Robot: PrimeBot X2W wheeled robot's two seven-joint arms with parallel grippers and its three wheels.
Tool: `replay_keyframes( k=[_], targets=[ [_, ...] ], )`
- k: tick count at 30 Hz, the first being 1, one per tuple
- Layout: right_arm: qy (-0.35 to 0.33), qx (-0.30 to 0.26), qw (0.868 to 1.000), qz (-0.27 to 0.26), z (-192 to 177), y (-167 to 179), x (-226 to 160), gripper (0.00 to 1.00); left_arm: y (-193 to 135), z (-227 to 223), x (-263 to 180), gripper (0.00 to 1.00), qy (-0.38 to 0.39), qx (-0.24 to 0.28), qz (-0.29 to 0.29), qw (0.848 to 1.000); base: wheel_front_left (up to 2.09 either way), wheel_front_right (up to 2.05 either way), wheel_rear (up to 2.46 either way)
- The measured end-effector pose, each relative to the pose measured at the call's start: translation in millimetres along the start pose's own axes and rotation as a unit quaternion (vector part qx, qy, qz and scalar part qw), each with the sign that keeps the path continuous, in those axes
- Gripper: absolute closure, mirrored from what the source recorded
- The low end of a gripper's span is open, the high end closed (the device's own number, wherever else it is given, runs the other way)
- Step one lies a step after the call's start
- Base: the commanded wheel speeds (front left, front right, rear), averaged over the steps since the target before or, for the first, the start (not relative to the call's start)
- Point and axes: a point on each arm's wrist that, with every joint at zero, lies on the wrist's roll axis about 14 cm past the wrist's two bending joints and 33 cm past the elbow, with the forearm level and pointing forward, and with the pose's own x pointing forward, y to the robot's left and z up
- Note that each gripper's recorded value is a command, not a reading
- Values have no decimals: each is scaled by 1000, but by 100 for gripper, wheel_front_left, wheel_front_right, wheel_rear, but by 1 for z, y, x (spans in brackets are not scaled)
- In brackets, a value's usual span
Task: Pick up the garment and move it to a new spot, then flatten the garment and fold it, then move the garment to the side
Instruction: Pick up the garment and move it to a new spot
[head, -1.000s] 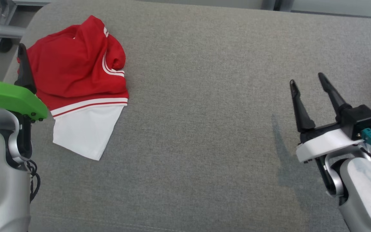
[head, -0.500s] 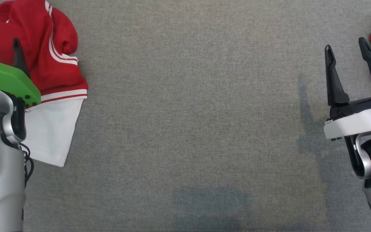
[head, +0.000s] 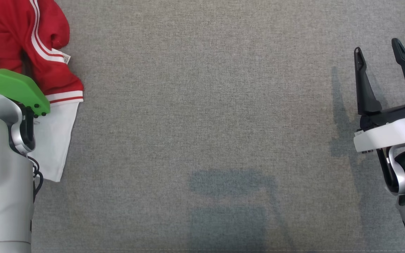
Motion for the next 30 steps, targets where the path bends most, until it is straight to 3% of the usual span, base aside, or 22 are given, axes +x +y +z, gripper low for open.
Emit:
replay_keyframes(
  k=[1, 6, 10, 17, 24, 30],
  targets=[
    [0, 0, 1000, 1, 0, 1, 0, 0, 0, 1, 1, 100, -3, 2, 1, 1000, 0, 0, 0],
    [-3, 0, 1000, 4, 3, 3, -1, 0, 2, 9, 0, 100, -26, 16, 5, 1000, 0, 0, 0],
    [-9, 5, 1000, 2, 7, 4, -3, 0, -1, 39, -5, 100, -97, 17, 2, 995, 0, 0, 0],
    [-33, 20, 999, 2, 22, 12, -8, 0, -31, 78, -27, 100, -189, -3, -43, 981, 0, 0, 0],
    [-61, 37, 997, -2, 43, 19, -17, 0, -53, 123, -60, 100, -271, -12, -94, 958, 0, 0, 0],
    [-85, 42, 995, -14, 61, 16, -30, 0, -100, 164, -103, 100, -327, -48, -171, 928, 0, 0, 0]
  ],
)
